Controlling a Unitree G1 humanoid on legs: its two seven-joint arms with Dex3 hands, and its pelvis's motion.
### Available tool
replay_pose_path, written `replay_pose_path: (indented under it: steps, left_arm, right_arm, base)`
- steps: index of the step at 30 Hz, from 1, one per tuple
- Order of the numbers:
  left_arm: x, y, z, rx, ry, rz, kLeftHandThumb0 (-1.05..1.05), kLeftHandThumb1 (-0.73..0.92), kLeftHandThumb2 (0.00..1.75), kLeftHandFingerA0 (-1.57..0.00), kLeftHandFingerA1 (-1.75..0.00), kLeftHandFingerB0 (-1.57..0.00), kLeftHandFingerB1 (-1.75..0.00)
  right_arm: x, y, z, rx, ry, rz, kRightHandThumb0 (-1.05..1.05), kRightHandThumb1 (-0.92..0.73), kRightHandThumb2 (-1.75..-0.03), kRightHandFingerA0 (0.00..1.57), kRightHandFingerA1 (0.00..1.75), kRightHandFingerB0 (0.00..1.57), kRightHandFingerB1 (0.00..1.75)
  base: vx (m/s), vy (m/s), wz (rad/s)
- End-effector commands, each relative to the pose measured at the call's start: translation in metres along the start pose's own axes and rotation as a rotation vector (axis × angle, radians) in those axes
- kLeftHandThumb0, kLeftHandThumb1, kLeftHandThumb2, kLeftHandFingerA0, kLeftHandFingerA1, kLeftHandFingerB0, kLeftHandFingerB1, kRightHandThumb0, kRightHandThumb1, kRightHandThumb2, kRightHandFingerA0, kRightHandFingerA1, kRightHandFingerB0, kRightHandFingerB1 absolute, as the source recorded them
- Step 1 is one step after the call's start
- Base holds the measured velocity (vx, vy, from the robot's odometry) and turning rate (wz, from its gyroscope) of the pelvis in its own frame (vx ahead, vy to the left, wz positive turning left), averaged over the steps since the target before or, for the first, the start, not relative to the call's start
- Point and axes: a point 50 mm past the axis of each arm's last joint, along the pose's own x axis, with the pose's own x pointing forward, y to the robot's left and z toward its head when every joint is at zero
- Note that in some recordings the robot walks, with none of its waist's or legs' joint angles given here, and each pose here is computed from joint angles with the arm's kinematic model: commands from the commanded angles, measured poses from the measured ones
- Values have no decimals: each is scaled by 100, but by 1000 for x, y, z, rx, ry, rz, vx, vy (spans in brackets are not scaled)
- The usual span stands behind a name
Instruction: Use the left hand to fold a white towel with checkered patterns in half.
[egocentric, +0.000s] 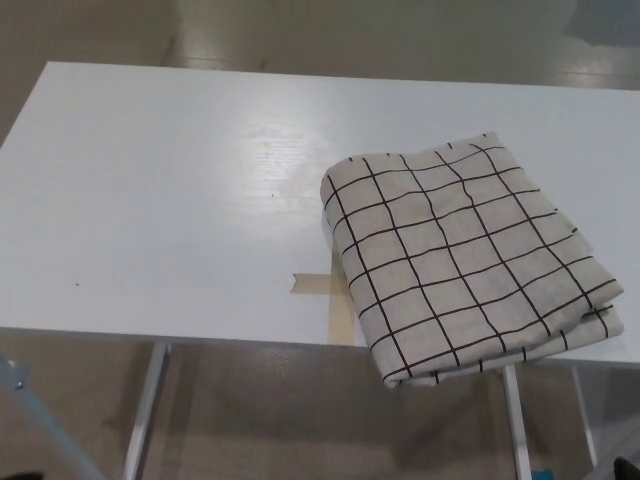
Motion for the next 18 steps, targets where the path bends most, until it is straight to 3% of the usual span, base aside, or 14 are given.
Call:
replay_pose_path:
  steps: [1, 18]
  left_arm:
    - [4, -7, -21, -314, 140, -1, -65, 52, 57, -34, -35, -32, -32]
    - [10, -11, -11, -305, 86, -44, -71, 51, 58, -35, -36, -32, -33]
  right_arm:
    - [5, -2, -3, -49, 33, -12, -66, -79, -65, 32, 36, 30, 32]
    - [7, 0, -2, -9, 21, -12, -65, -79, -64, 32, 37, 30, 34]
  base:
    - [0, 0, 0]
    - [0, 0, 0]
